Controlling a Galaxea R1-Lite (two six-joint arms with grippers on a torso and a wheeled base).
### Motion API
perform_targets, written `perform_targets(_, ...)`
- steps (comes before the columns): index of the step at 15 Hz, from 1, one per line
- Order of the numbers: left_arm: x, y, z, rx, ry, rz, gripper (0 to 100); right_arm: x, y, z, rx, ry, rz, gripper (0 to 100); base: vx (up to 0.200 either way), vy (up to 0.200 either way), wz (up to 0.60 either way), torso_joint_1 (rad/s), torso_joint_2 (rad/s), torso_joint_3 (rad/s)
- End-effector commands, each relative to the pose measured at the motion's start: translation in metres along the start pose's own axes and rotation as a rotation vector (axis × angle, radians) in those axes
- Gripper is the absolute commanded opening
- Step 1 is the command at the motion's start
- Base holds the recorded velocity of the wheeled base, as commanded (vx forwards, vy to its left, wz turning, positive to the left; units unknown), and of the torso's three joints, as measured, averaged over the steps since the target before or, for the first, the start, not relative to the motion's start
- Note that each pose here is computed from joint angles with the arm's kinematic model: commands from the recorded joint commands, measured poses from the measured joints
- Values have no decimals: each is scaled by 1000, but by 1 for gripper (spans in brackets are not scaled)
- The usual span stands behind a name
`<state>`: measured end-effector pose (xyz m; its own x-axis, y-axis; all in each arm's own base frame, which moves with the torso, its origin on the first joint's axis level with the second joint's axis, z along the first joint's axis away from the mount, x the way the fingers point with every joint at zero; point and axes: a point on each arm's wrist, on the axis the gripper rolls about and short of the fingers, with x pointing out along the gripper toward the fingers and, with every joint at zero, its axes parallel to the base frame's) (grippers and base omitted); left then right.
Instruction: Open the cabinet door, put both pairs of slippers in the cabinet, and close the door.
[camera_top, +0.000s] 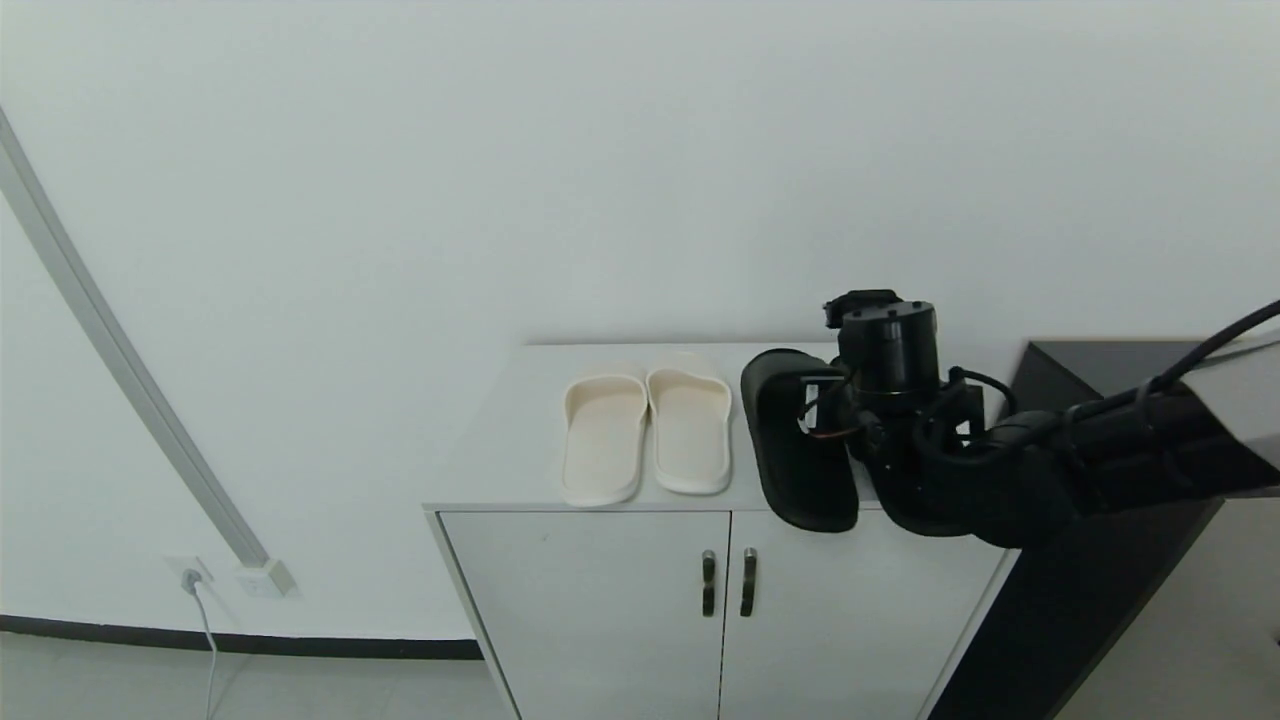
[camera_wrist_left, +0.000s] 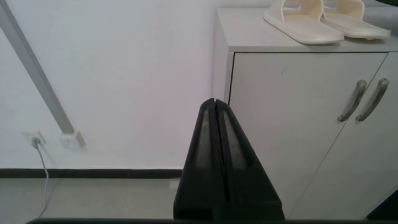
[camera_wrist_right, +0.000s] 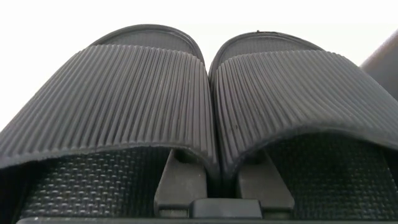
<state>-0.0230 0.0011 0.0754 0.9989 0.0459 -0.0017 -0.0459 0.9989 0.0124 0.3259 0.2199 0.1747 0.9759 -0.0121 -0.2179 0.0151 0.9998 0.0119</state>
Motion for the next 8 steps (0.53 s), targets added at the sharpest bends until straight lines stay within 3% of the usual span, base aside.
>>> perform_targets(1,0,0,0,0,1,0,0,-51,-16,15,7,-5,153,0,0,0,0,0,0,0)
perform_targets(5,0,0,0,0,1,-1,0,-110,-31,1,-22,66,504,0,0,0,0,0,0,0)
perform_targets(8,0,0,0,2,1,-5,0,-125,-39,-8,-69,49,557,0,0,0,0,0,0,0)
